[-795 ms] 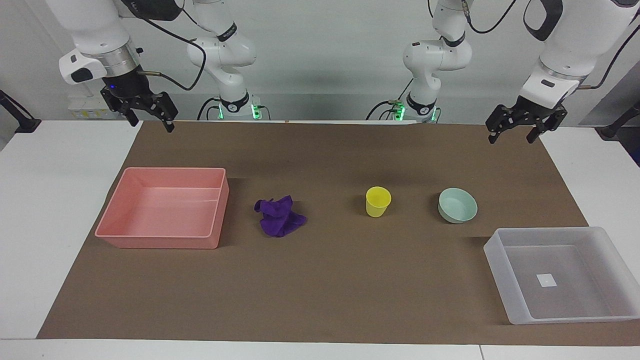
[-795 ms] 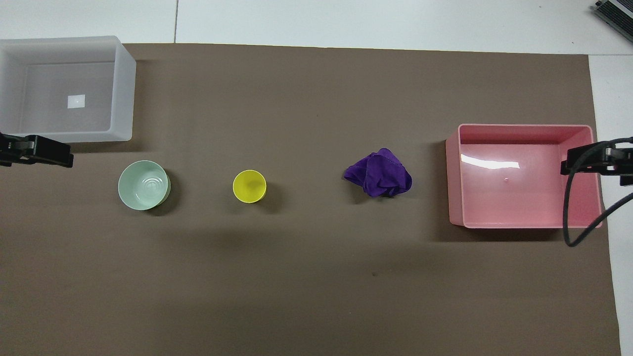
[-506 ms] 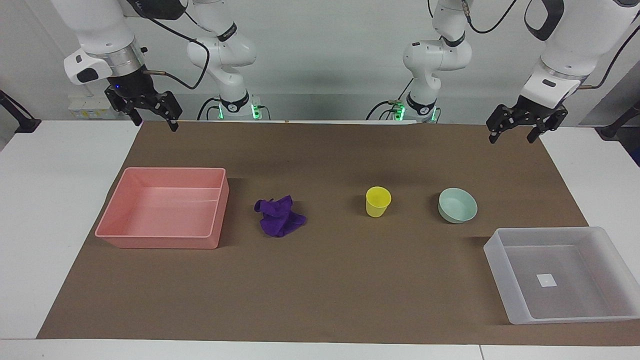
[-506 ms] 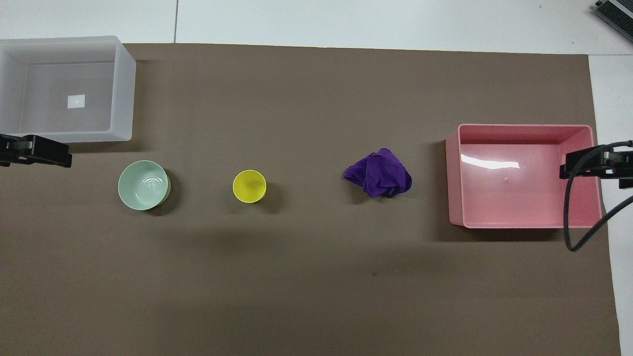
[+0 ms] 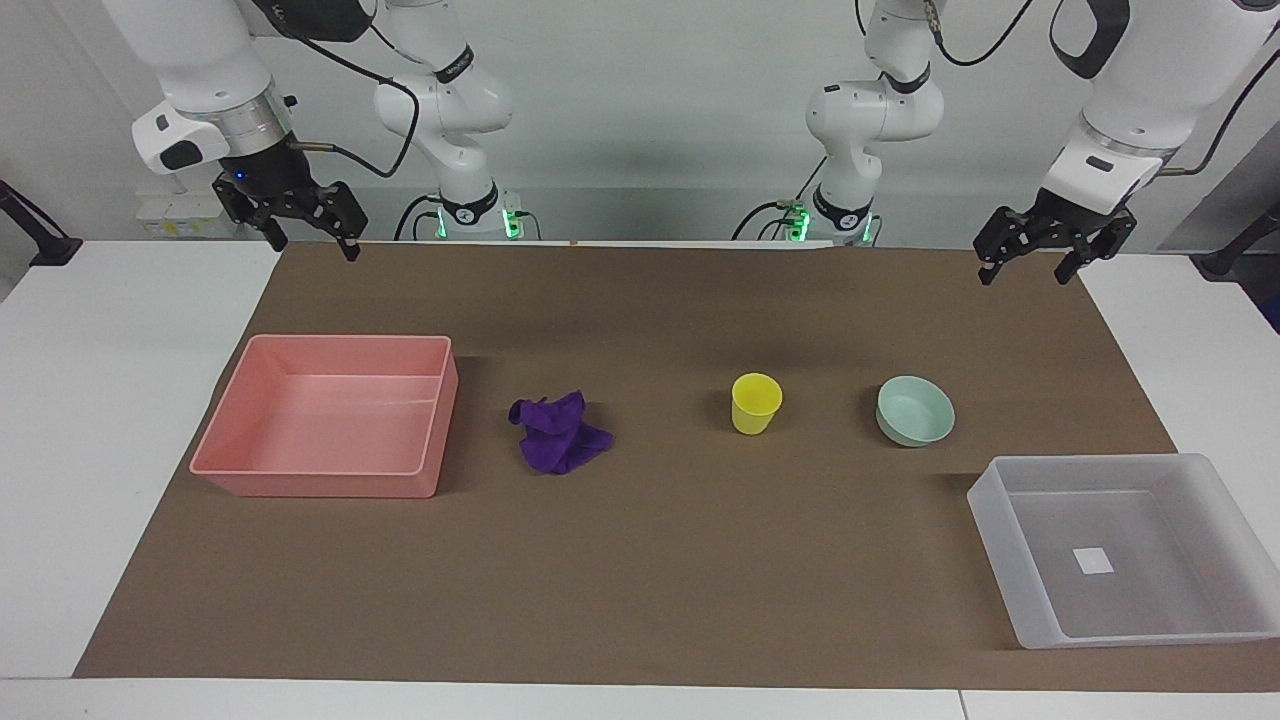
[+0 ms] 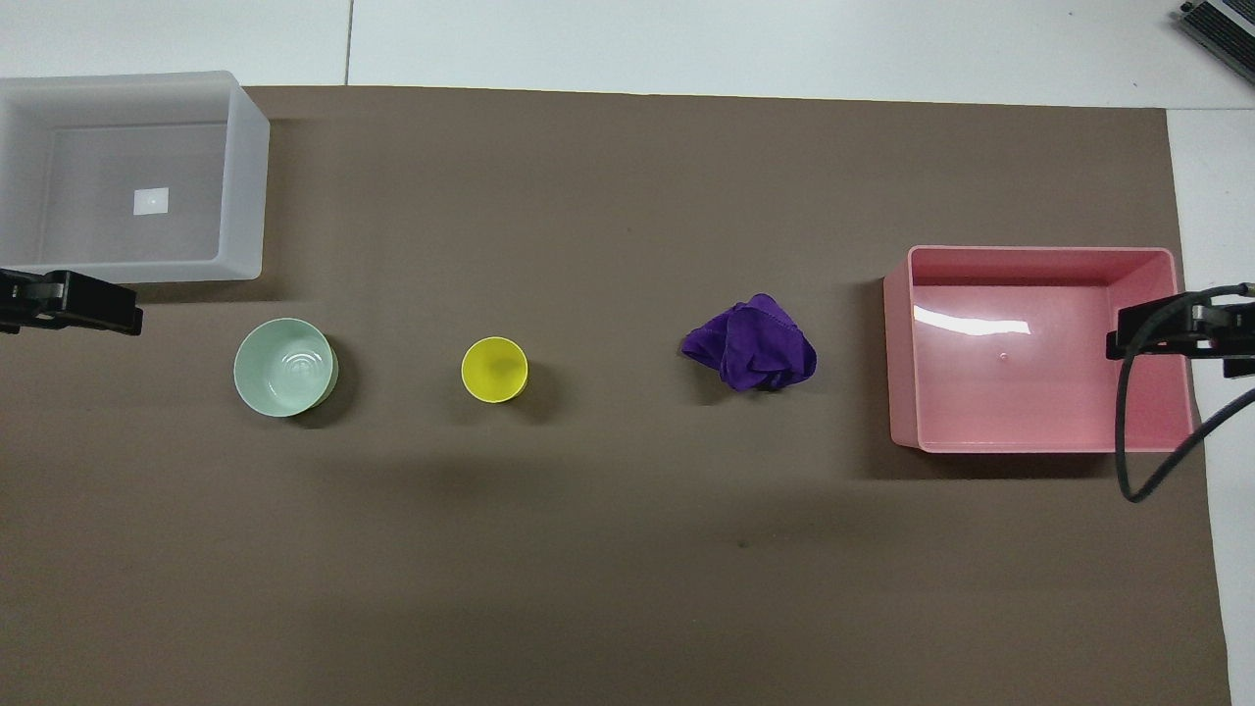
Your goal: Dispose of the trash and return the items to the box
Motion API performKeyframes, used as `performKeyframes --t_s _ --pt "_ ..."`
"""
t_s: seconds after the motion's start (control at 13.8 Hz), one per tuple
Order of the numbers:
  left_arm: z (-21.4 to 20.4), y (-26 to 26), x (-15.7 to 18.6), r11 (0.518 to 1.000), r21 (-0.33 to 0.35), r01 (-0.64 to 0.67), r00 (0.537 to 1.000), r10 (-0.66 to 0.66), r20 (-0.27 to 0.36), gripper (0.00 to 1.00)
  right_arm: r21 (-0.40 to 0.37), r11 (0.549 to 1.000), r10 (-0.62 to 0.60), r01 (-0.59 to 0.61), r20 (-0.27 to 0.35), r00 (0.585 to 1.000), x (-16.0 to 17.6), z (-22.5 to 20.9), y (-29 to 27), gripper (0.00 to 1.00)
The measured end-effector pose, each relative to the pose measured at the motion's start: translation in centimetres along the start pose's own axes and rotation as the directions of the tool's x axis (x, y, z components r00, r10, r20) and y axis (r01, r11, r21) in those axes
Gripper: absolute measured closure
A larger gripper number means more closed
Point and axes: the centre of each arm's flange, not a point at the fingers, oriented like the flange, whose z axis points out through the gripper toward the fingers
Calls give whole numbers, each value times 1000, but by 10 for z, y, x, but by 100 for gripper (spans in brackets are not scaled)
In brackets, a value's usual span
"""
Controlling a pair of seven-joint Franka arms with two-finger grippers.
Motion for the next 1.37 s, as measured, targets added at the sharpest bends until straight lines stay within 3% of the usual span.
performKeyframes --t_s 0.51,0.8,1.08,1.37 --pt "70 -7 -1 1000 2 13 996 -13 -89 0 0 1000 -4 4 3 1000 0 1 0 0" --pt "137 -9 -1 1000 1 16 992 -16 -123 0 0 999 -41 41 -12 999 2 13 -25 0" --pt "211 -8 1 1000 -3 13 990 -13 -142 0 3 996 -86 87 -76 993 30 77 -117 0" --pt "272 -11 -12 1000 -7 21 988 -22 -154 0 0 989 -147 148 -101 984 46 148 -193 0"
